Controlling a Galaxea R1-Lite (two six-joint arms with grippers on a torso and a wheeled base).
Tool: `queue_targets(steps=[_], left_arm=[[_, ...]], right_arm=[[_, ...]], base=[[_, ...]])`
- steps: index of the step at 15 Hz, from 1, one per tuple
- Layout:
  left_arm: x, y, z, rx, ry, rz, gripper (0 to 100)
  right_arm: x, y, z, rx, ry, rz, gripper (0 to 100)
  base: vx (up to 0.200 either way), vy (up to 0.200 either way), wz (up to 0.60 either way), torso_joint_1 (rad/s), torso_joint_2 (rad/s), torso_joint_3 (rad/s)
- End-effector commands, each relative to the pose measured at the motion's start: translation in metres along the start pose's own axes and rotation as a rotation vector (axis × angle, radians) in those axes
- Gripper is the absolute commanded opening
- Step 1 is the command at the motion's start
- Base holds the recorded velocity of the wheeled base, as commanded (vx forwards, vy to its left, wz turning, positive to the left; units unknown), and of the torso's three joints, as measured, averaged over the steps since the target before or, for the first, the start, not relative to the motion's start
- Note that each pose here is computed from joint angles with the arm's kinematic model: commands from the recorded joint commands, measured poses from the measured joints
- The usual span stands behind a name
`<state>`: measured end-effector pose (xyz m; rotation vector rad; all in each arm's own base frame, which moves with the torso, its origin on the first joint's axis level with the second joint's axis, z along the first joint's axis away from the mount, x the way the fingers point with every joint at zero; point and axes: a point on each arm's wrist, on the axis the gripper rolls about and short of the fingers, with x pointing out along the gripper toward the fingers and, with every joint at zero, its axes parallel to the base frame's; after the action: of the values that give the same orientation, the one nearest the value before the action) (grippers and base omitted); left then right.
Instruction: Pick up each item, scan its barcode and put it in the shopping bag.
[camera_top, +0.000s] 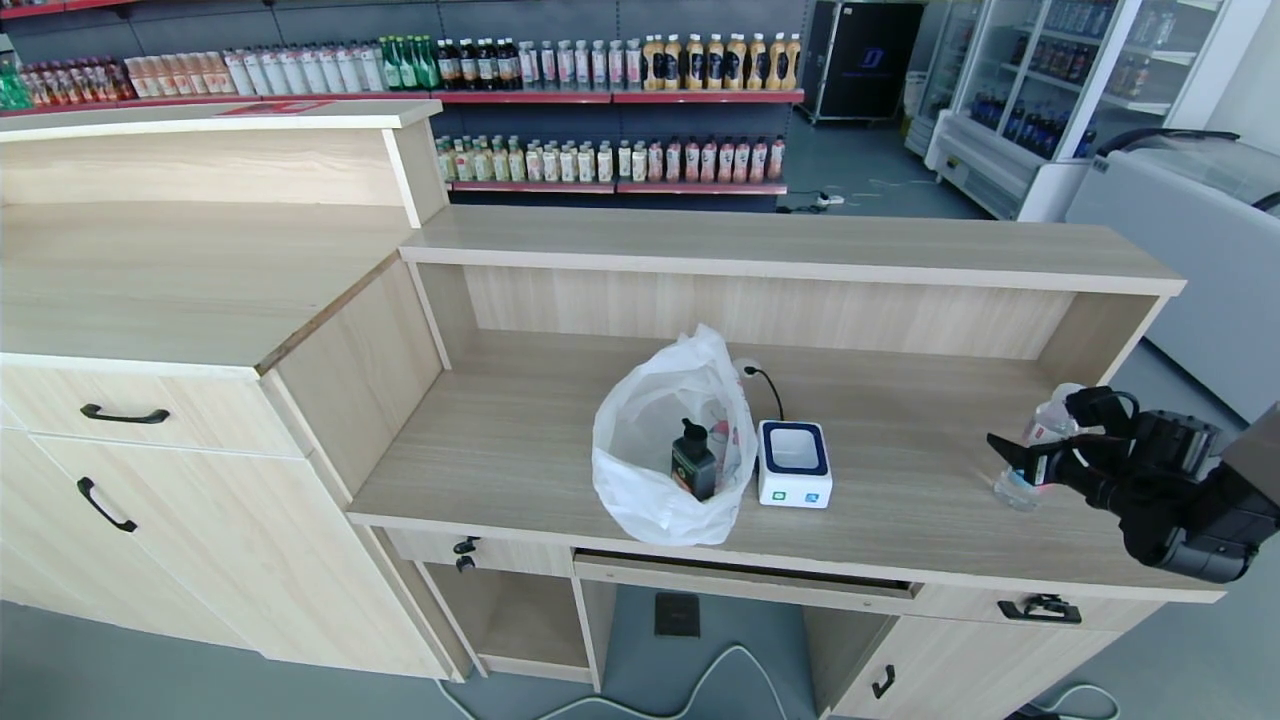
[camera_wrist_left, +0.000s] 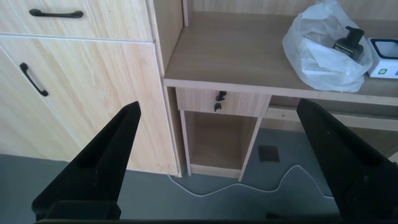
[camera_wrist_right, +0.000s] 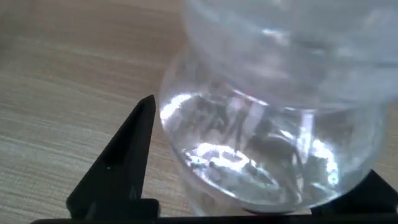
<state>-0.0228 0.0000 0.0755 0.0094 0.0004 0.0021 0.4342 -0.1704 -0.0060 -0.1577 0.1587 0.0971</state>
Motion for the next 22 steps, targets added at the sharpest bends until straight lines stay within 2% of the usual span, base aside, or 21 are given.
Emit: queue_targets(steps=[1,6,10,12,15,17,18,19,22], left_arm=[[0.0,0.0,0.0,0.0,0.0,0.001,100],[0.0,0.0,0.0,0.0,0.0,0.001,100],[0.0,0.0,0.0,0.0,0.0,0.001,100],[0.0,0.0,0.0,0.0,0.0,-0.001,100],[0.0,0.0,0.0,0.0,0.0,-0.001,100],[0.0,0.0,0.0,0.0,0.0,-0.001,100],[0.0,0.0,0.0,0.0,0.0,-0.001,100],[0.0,0.0,0.0,0.0,0.0,0.001,100],[0.0,0.0,0.0,0.0,0.0,0.001,100]], right_arm=[[0.001,0.001,0.001,-0.002,-0.004,0.003,0],[0.0,0.001,0.009,-0.011,-0.016,-0.008,0],[0.001,0.008,0.027,-0.024,-0.022,-0.092,0],[-0.017,0.012,0.067,0.016,-0.04,-0.084,0],[-0.09,0.03,0.152,0.224,-0.013,-0.045,0],[-0.159,0.05,0.219,0.361,-0.047,0.089,0],[-0.191,0.061,0.243,0.412,-0.049,0.172,0],[-0.224,0.076,0.262,0.444,-0.05,0.268,0],[-0.281,0.125,0.288,0.49,-0.049,0.448,0]], base=[[0.0,0.0,0.0,0.0,0.0,0.0],[0.0,0.0,0.0,0.0,0.0,0.0],[0.0,0.0,0.0,0.0,0.0,0.0],[0.0,0.0,0.0,0.0,0.0,0.0],[0.0,0.0,0.0,0.0,0.0,0.0],[0.0,0.0,0.0,0.0,0.0,0.0],[0.0,0.0,0.0,0.0,0.0,0.0],[0.0,0.0,0.0,0.0,0.0,0.0],[0.0,0.0,0.0,0.0,0.0,0.0]])
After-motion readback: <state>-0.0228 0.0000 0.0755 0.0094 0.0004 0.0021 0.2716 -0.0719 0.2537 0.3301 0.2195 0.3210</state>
